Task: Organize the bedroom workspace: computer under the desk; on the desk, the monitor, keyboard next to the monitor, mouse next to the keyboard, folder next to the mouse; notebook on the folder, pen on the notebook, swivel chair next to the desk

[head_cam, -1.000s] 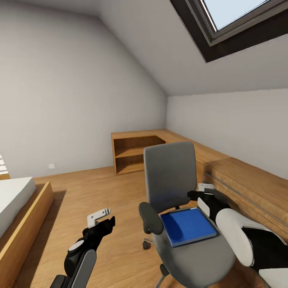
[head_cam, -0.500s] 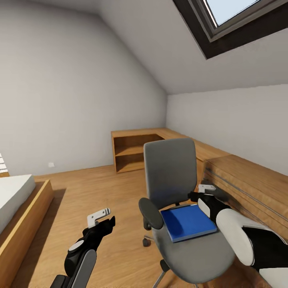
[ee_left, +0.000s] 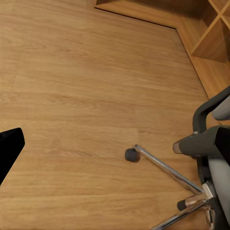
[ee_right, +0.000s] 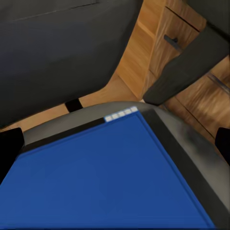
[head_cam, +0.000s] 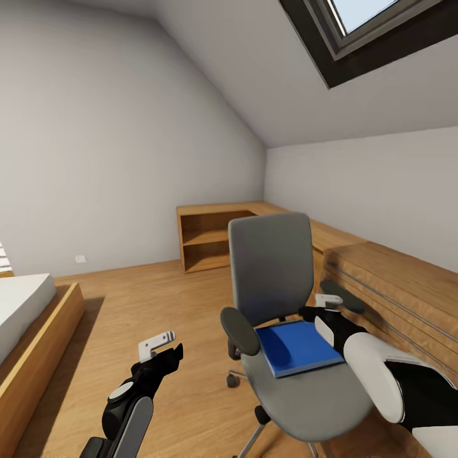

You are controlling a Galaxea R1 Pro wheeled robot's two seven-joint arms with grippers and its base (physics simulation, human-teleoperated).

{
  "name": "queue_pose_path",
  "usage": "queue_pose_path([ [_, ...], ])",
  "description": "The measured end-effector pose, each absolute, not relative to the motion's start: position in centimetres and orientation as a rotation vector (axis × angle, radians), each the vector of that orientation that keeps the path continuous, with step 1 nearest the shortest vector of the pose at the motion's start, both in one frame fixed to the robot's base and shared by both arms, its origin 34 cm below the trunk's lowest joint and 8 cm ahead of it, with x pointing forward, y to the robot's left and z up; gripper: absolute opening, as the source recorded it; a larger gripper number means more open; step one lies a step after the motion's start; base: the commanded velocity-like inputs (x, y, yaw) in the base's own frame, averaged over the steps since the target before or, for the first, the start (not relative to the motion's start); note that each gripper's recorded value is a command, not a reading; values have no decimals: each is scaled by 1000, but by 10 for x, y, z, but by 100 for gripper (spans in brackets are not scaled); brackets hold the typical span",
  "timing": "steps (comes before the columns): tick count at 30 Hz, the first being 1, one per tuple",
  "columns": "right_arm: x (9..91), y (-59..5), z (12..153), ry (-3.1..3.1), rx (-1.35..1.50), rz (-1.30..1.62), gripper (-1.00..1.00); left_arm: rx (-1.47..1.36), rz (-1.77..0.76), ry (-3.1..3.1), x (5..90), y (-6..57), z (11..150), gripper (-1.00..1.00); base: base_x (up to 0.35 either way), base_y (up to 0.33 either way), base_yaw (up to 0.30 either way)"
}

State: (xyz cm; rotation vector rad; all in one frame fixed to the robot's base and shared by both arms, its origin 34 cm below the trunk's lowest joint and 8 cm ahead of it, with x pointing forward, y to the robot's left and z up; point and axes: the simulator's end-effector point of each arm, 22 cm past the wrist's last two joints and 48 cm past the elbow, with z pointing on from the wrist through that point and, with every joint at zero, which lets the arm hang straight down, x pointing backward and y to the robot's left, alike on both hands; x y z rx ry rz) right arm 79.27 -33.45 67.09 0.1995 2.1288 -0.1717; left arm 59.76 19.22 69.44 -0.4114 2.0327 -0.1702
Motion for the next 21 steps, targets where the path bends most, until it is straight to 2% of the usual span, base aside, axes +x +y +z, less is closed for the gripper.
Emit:
queue_pose_path([
  [21, 785, -331, 636, 2136, 193, -170, 100, -411, -171, 2033, 591, 192, 662, 100, 0, 0, 0],
])
